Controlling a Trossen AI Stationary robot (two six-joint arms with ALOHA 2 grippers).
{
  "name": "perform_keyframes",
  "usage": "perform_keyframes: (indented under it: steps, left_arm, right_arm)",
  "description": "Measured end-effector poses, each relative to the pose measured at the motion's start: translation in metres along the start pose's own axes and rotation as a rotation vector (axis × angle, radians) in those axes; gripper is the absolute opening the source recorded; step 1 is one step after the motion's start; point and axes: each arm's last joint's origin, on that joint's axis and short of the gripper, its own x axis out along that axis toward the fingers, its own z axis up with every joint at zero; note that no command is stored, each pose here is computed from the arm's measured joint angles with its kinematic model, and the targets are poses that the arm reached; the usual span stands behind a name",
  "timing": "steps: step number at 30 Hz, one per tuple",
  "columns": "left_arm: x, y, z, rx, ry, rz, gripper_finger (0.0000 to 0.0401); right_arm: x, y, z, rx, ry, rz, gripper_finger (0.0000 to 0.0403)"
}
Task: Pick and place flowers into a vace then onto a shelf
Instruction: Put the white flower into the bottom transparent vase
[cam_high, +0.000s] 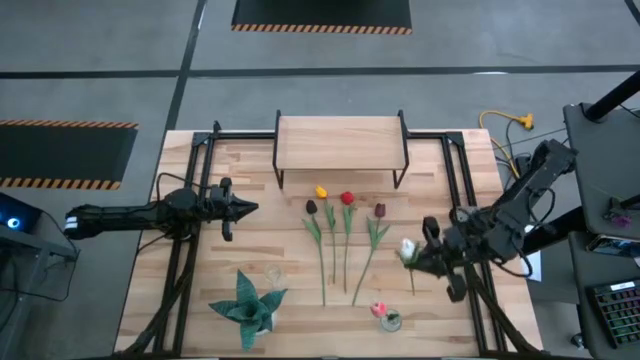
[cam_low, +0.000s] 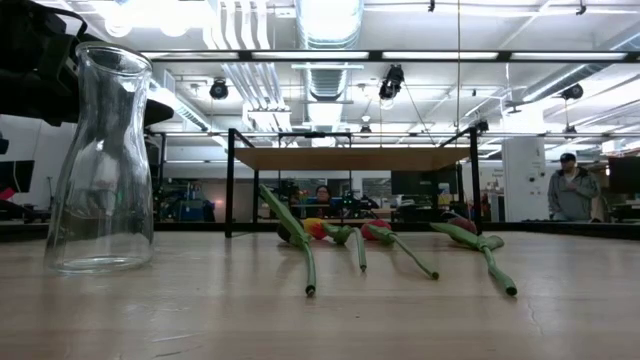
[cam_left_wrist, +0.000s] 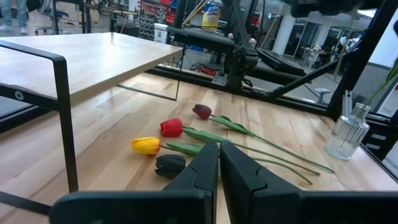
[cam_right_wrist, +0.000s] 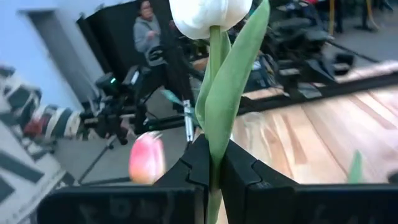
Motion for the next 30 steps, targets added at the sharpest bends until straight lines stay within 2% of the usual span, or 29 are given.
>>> perform_keyframes:
  steps: [11,17,30]
  left_arm:
    - [0.0,0.0,0.0,0.0,0.0,0.0,0.0]
    - [0.0,0.0,0.0,0.0,0.0,0.0,0.0]
    - [0.0,0.0,0.0,0.0,0.0,0.004,0.0]
  right_arm:
    - [0.029,0.032,-0.023,-0.095,-0.085,0.089,0.0013]
    - [0.041,0.04,-0.039,-0.095,-0.073,0.098,0.0013]
    - [0.052,0.043,-0.057,-0.122,-0.053,0.078,0.0013]
